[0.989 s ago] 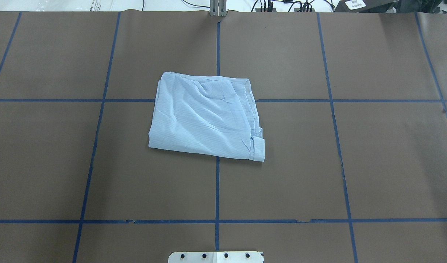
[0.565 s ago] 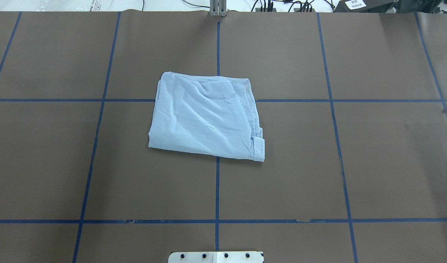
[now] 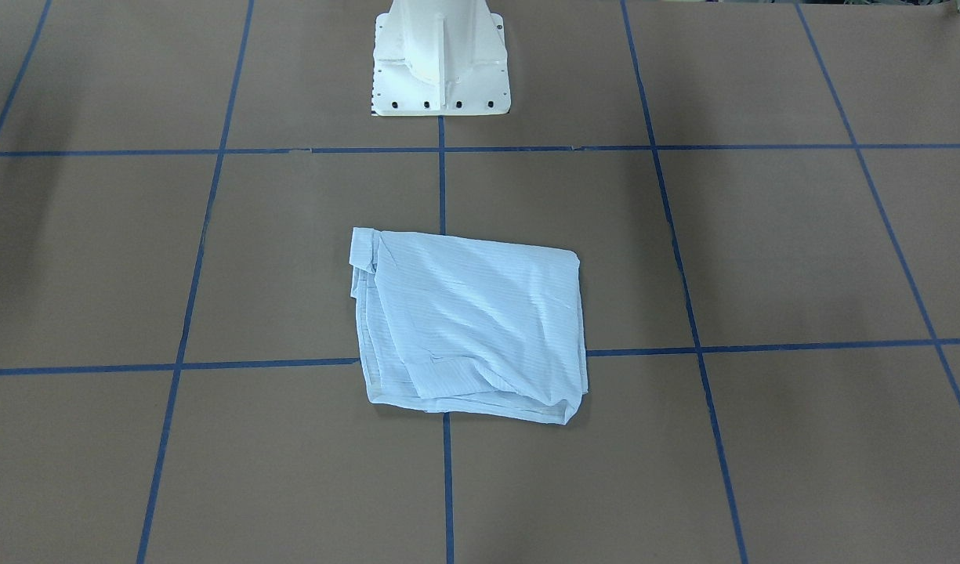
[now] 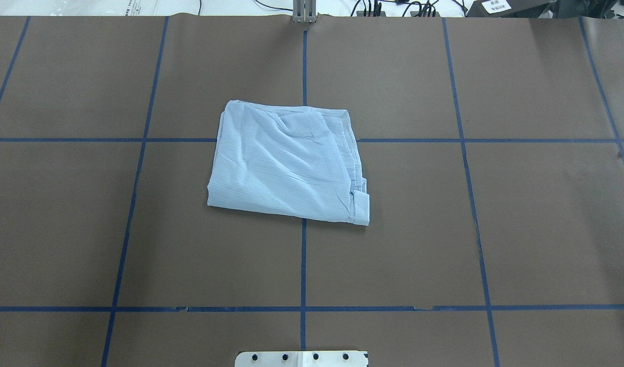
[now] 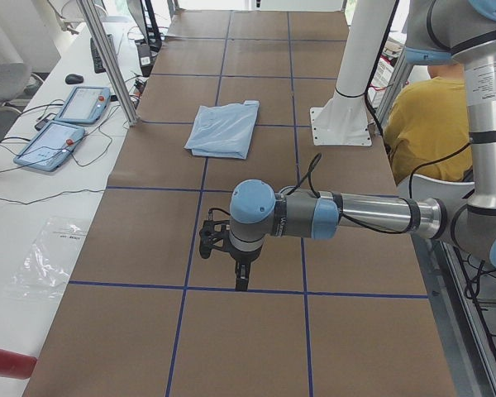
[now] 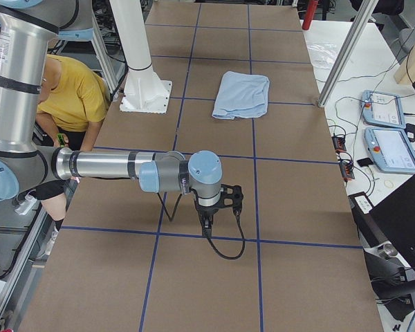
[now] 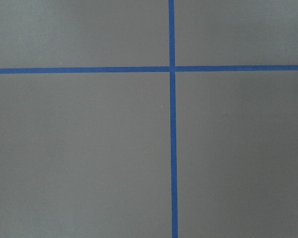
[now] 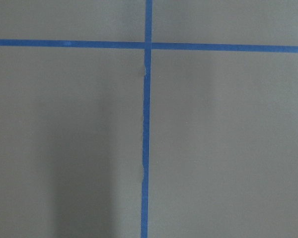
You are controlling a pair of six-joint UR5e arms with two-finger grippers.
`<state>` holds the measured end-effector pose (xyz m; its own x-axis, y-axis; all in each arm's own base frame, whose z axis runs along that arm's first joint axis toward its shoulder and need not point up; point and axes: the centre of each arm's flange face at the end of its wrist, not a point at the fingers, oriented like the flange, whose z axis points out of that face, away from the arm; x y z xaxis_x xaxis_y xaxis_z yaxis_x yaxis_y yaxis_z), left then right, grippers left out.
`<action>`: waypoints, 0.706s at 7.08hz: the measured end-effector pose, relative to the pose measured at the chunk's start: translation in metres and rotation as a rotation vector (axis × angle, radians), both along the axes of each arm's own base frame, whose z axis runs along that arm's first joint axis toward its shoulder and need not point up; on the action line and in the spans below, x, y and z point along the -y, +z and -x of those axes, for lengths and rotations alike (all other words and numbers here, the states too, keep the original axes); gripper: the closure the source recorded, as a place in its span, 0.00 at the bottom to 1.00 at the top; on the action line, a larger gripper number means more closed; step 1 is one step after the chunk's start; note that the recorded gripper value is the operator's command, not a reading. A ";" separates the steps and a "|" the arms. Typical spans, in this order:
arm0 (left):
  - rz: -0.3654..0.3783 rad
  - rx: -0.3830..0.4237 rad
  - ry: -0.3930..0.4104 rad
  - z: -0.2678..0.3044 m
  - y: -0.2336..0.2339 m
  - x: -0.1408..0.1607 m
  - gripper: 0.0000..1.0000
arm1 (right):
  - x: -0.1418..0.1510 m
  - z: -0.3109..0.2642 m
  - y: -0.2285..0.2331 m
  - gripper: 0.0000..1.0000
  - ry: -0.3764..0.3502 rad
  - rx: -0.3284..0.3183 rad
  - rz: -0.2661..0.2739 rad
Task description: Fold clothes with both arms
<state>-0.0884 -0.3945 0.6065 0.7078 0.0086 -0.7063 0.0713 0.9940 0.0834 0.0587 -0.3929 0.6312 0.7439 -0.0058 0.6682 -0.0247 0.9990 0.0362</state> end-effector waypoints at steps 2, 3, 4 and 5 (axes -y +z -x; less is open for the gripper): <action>0.003 0.000 0.000 0.000 0.001 -0.001 0.00 | 0.000 0.000 0.000 0.00 0.000 0.000 0.000; 0.005 0.000 0.000 0.000 0.002 -0.002 0.00 | 0.000 0.000 0.000 0.00 0.000 0.000 0.000; 0.006 0.000 0.000 0.000 0.002 -0.002 0.00 | 0.000 0.000 0.000 0.00 0.000 0.000 0.000; 0.006 0.000 0.000 0.000 0.003 -0.002 0.00 | 0.000 0.000 0.000 0.00 0.001 0.000 0.000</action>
